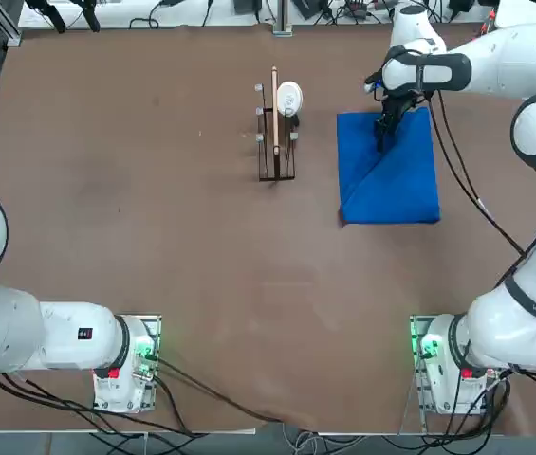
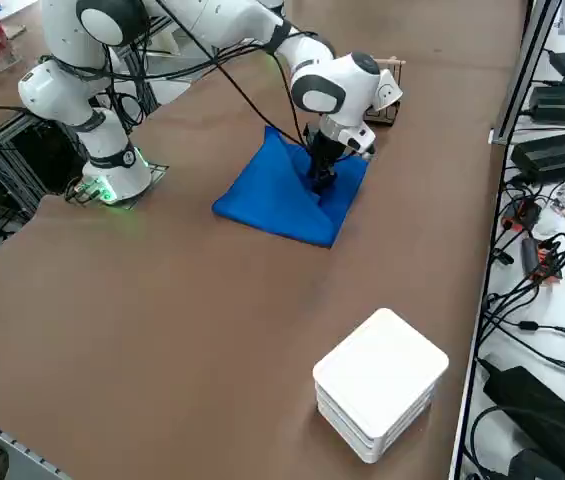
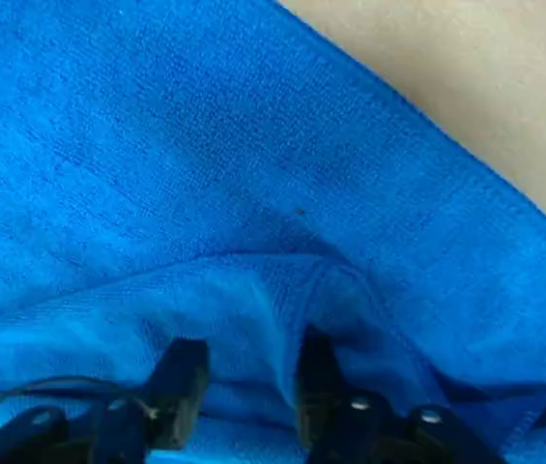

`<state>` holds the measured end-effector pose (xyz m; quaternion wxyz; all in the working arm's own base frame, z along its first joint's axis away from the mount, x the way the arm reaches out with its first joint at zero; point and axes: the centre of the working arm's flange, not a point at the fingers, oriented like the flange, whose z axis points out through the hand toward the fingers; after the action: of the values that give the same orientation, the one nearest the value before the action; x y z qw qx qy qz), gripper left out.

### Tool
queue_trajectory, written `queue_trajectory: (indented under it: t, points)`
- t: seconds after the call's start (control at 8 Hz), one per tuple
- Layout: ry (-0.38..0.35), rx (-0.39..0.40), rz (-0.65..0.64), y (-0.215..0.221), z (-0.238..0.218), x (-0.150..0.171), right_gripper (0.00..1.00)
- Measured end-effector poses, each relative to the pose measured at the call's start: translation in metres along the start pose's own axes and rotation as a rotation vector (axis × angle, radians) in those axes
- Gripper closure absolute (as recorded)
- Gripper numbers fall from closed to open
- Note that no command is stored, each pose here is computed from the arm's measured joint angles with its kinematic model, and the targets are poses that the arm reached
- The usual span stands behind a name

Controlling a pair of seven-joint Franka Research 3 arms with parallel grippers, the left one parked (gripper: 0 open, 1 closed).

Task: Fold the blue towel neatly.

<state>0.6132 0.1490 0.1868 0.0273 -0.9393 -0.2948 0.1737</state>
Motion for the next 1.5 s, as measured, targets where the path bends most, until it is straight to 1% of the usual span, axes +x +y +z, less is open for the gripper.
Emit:
queue_trajectory:
  t: [0.12, 0.25, 0.38, 0.5, 0.62, 0.75, 1.0, 1.5]
  points:
    - [0.0, 0.0, 0.009, 0.0, -0.001, 0.0, 0.54]
    - [0.002, -0.001, 0.019, 0.001, -0.002, 0.0, 0.62]
    - [0.008, -0.003, 0.025, 0.002, -0.005, 0.001, 0.76]
    - [0.017, -0.006, 0.028, 0.003, -0.01, 0.003, 0.81]
    - [0.033, -0.01, 0.043, 0.003, -0.018, 0.005, 0.93]
    - [0.049, -0.013, 0.069, 0.0, -0.026, 0.009, 0.97]
    - [0.068, -0.021, 0.127, -0.015, -0.036, 0.018, 0.97]
    - [0.08, -0.029, 0.249, -0.041, -0.041, 0.031, 0.97]
